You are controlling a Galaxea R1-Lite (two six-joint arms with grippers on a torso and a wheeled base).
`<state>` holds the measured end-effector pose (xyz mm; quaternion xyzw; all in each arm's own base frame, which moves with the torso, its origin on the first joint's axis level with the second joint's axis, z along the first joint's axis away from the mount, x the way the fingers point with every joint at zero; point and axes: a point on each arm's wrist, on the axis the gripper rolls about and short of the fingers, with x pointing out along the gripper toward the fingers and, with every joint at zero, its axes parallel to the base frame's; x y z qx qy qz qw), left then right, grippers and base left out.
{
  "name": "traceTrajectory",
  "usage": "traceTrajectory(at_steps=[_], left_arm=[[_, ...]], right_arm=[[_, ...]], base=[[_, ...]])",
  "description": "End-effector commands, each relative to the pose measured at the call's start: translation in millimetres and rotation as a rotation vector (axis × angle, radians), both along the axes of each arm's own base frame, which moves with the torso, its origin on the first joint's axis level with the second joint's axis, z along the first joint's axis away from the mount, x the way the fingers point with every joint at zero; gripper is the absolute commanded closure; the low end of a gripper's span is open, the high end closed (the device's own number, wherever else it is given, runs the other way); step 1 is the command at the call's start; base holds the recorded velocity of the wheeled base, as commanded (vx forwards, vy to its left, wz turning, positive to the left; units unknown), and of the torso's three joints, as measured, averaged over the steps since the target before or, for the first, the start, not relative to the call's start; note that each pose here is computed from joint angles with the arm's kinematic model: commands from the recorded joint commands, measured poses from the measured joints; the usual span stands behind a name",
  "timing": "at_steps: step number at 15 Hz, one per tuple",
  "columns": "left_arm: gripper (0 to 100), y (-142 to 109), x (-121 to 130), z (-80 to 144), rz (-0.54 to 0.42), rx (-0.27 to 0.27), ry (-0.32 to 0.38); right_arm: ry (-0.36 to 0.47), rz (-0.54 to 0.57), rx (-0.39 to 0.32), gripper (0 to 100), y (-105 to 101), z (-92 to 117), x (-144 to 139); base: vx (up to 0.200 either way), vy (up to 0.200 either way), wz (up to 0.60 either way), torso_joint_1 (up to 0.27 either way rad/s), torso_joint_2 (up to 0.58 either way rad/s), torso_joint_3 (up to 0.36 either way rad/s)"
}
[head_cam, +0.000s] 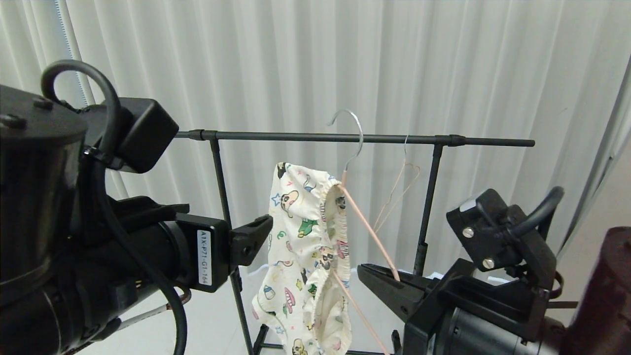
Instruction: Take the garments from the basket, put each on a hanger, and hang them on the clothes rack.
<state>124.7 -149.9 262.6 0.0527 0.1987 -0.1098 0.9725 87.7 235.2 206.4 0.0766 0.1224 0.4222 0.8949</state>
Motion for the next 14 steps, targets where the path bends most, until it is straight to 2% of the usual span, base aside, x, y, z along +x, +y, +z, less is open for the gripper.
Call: traceTrajectory(at_steps=[1, 4, 7, 9, 10, 12, 13, 14], left_arm=[[0, 14, 7, -6, 0.036, 0.052, 0.009], [0, 28, -2, -6, -0.076, 0.040, 0.032], [0, 36, -8, -12, -0.207, 0.100, 0.038], [0, 37, -14, -8, -0.348, 0.022, 0.009], [0, 39, -17, -9, -0.443, 0.018, -0.021], [0, 42, -23, -18, -0.553, 0.117, -0.090], [0, 45, -31, -22, -0.611, 0.144, -0.114], [0, 46, -35, -23, -0.634, 0.146, -0.117]], right_arm=[[-0.027, -0.028, 0.001, 100, -21, 3, 2], [-0.045, -0.016, -0.018, 100, -45, -1, 1], [-0.062, 0.023, -0.066, 100, -69, -14, -6], [-0.062, 0.071, -0.114, 100, -83, -25, -14], [-0.062, 0.092, -0.142, 100, -91, -29, -18], [-0.053, 0.116, -0.161, 100, -101, -34, -23], [-0.047, 0.125, -0.170, 100, -104, -36, -25], [-0.045, 0.126, -0.174, 100, -105, -38, -26]], base=[[0.000, 0.000, 0.00, 0.000, 0.00, 0.000], [0.000, 0.000, 0.00, 0.000, 0.00, 0.000], [0.000, 0.000, 0.00, 0.000, 0.00, 0.000], [0.000, 0.000, 0.00, 0.000, 0.00, 0.000], [0.000, 0.000, 0.00, 0.000, 0.00, 0.000], [0.000, 0.000, 0.00, 0.000, 0.00, 0.000], [0.000, 0.000, 0.00, 0.000, 0.00, 0.000], [0.000, 0.000, 0.00, 0.000, 0.00, 0.000]])
